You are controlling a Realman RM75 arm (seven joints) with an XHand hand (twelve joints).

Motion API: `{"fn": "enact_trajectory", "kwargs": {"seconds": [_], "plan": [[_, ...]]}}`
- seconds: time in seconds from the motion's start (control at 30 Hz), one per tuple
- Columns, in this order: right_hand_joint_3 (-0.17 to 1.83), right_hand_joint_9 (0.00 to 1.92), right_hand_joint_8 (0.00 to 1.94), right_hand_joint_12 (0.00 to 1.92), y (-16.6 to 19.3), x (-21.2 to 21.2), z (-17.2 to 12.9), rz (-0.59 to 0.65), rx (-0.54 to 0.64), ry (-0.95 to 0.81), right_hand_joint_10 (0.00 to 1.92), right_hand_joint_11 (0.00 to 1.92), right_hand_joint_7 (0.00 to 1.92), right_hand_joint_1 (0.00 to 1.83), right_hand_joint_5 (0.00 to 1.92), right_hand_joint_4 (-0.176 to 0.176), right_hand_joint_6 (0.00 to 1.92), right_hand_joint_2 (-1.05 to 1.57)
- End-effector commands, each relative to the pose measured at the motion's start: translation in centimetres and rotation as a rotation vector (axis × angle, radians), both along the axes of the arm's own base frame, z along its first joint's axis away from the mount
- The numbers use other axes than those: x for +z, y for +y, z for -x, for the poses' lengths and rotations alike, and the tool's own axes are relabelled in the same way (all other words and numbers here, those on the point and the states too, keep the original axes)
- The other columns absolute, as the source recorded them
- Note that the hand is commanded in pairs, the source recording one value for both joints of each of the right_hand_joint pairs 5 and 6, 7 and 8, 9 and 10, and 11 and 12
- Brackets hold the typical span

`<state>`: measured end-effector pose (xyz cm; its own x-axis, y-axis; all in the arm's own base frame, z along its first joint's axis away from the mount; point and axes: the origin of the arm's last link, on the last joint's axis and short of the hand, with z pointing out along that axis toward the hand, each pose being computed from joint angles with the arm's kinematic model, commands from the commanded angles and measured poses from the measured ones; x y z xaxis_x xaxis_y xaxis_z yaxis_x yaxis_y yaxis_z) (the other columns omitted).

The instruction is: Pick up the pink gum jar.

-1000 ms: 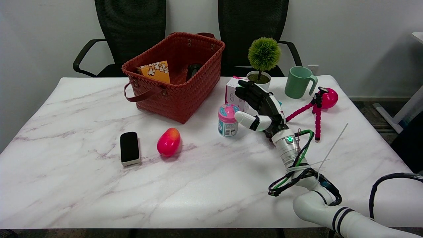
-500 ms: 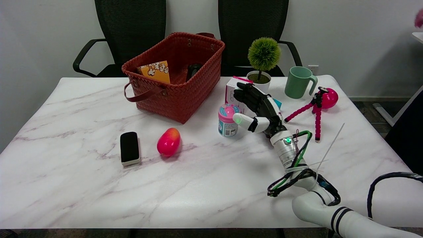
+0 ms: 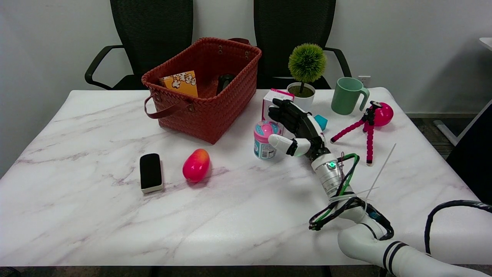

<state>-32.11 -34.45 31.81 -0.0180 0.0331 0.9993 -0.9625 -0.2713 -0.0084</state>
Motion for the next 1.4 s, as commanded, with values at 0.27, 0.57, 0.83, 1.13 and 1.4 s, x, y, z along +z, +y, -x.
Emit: {"fn": "enact_trajectory", "kwargs": {"seconds": [0.27, 0.57, 0.83, 1.13, 1.4], "plan": [[0.90, 0.52, 0.53, 0.42, -0.7, -0.1, 0.8, -0.002, -0.034, 0.017, 0.52, 0.42, 0.53, 1.10, 0.42, 0.000, 0.42, -0.04], [0.89, 0.49, 0.52, 0.42, -0.9, 0.0, 1.1, 0.002, -0.045, 0.019, 0.49, 0.42, 0.52, 1.09, 0.38, 0.000, 0.38, -0.09], [0.89, 0.42, 0.49, 0.41, -1.1, 0.0, 1.1, 0.004, -0.046, 0.019, 0.42, 0.41, 0.49, 1.09, 0.39, 0.000, 0.39, -0.10], [0.88, 0.41, 0.38, 0.41, -1.1, -0.1, 1.3, 0.005, -0.056, 0.017, 0.41, 0.41, 0.38, 1.08, 0.40, 0.000, 0.40, -0.10], [0.88, 0.41, 0.36, 0.41, -1.1, -0.2, 1.5, 0.005, -0.061, 0.014, 0.41, 0.41, 0.36, 1.08, 0.40, 0.000, 0.40, -0.10]]}}
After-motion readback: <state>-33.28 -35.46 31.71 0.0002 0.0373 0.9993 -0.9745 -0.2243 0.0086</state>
